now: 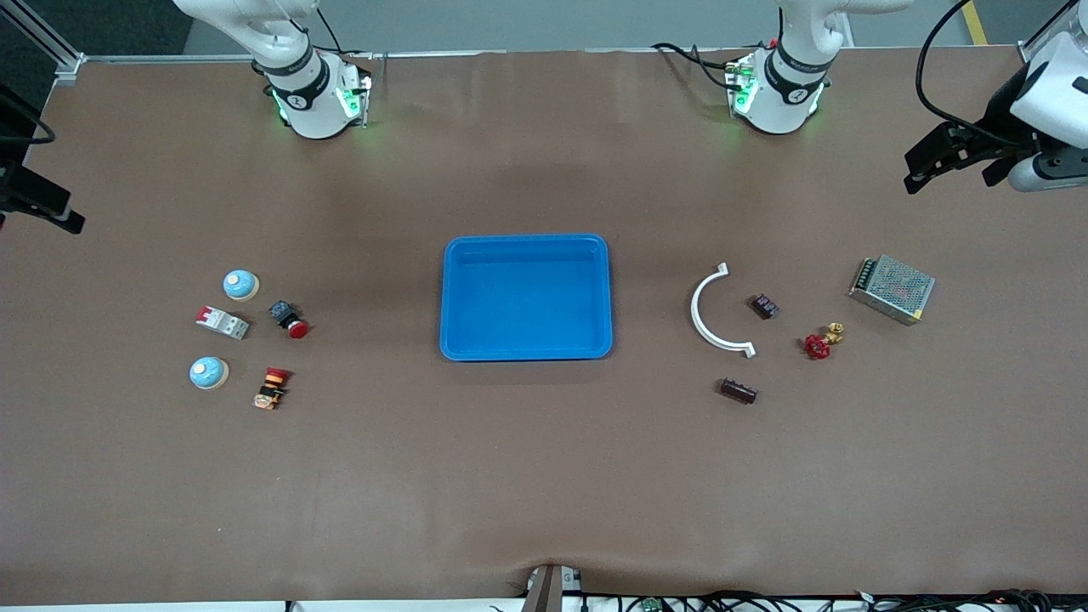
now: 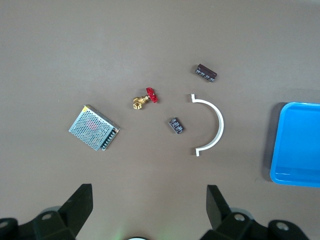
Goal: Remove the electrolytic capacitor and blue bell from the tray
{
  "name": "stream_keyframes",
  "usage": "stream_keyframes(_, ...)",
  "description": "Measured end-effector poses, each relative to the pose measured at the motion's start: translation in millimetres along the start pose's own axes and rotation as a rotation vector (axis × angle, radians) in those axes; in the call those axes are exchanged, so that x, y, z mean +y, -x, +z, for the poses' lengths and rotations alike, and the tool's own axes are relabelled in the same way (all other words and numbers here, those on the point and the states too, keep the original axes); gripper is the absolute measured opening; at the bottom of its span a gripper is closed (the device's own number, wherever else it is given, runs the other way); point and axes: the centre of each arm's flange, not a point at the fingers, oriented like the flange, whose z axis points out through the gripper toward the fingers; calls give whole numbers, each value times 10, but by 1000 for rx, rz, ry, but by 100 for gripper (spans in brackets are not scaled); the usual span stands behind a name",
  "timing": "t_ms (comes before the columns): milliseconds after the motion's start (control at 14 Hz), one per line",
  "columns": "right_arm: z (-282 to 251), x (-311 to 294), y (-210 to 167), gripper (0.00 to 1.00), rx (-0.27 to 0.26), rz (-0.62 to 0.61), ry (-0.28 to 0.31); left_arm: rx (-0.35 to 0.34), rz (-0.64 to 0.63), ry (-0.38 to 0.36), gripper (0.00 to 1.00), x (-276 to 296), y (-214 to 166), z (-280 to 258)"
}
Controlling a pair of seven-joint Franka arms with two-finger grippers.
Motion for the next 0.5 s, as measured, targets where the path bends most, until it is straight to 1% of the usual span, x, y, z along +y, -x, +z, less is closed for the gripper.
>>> stream_keyframes(214,70,-168,-41,100,-11,-42,24,-1,24,0,100,9,3,-1)
stream_keyframes(499,88,-317,-62,100,-3,-71,41,-13,73,-2,100,11,17,8)
